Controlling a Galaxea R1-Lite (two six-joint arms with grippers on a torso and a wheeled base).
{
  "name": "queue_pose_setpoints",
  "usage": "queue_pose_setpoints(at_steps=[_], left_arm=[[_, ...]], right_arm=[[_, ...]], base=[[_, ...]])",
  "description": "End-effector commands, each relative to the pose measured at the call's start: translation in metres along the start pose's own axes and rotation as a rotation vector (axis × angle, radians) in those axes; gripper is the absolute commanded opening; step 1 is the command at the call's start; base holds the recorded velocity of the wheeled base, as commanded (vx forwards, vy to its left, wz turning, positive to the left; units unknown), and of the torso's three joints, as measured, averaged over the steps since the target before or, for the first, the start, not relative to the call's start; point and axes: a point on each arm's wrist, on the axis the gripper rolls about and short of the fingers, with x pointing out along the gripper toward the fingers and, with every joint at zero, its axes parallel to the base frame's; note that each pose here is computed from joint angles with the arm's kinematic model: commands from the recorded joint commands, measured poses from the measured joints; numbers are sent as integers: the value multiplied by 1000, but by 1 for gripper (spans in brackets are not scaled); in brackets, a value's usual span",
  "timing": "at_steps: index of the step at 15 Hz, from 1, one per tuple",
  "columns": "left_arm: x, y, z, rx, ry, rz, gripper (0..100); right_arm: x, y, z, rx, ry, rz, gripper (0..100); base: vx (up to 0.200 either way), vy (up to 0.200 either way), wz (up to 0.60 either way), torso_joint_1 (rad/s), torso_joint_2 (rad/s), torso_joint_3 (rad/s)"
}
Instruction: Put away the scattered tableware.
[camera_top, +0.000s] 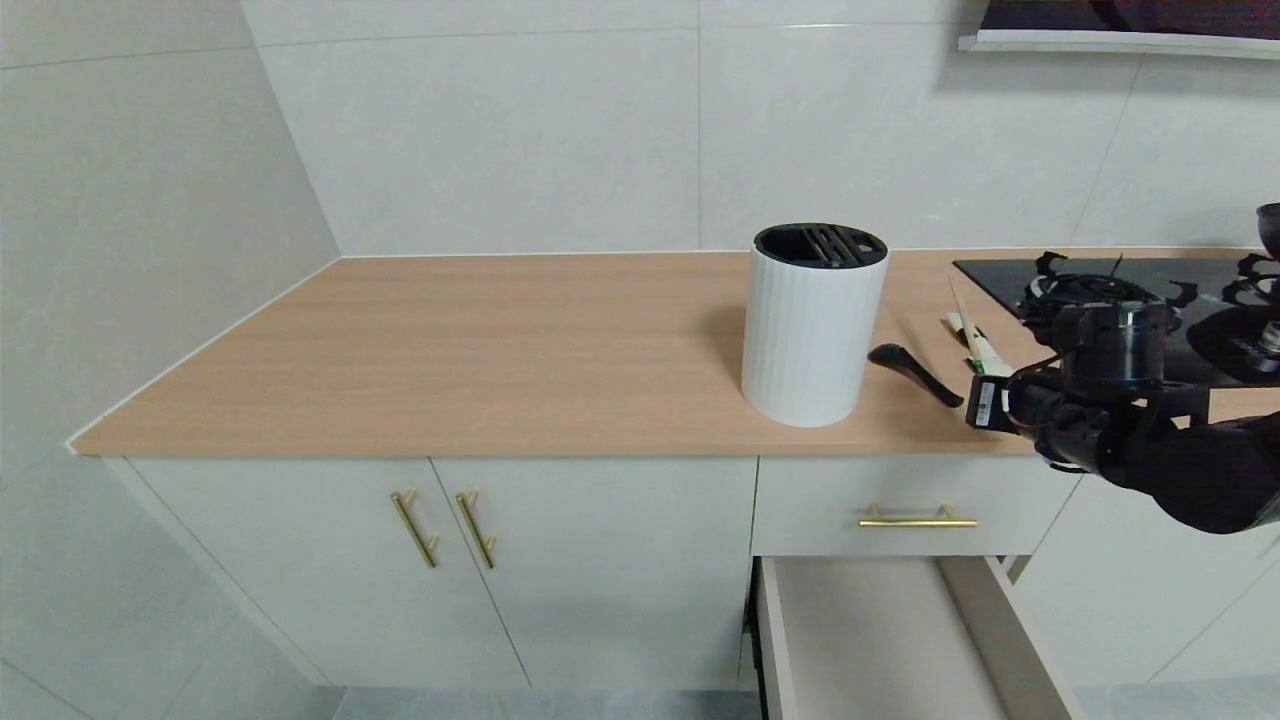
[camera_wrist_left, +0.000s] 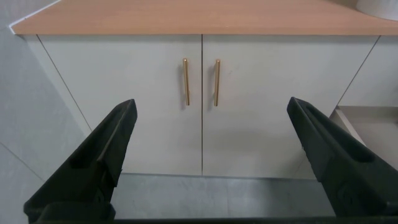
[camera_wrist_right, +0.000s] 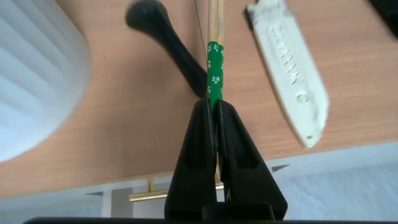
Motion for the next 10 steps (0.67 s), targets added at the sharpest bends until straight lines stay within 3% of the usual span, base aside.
queue_pose_setpoints(at_steps=[1, 5, 7, 10], left_arm=[[0, 0, 0, -1, 0, 1, 100], [0, 0, 0, -1, 0, 1, 100], [0, 0, 0, -1, 0, 1, 100], [0, 0, 0, -1, 0, 1, 100]], right_arm=[[-25, -5, 16, 2, -7, 13, 0], [-97, -16, 40, -15, 45, 86, 0], [-144, -26, 39, -4, 100, 173, 0], [-172, -37, 30, -2, 136, 271, 0]], base=[[0, 0, 0, 0, 0, 0], [0, 0, 0, 0, 0, 0], [0, 0, 0, 0, 0, 0], [0, 0, 0, 0, 0, 0]])
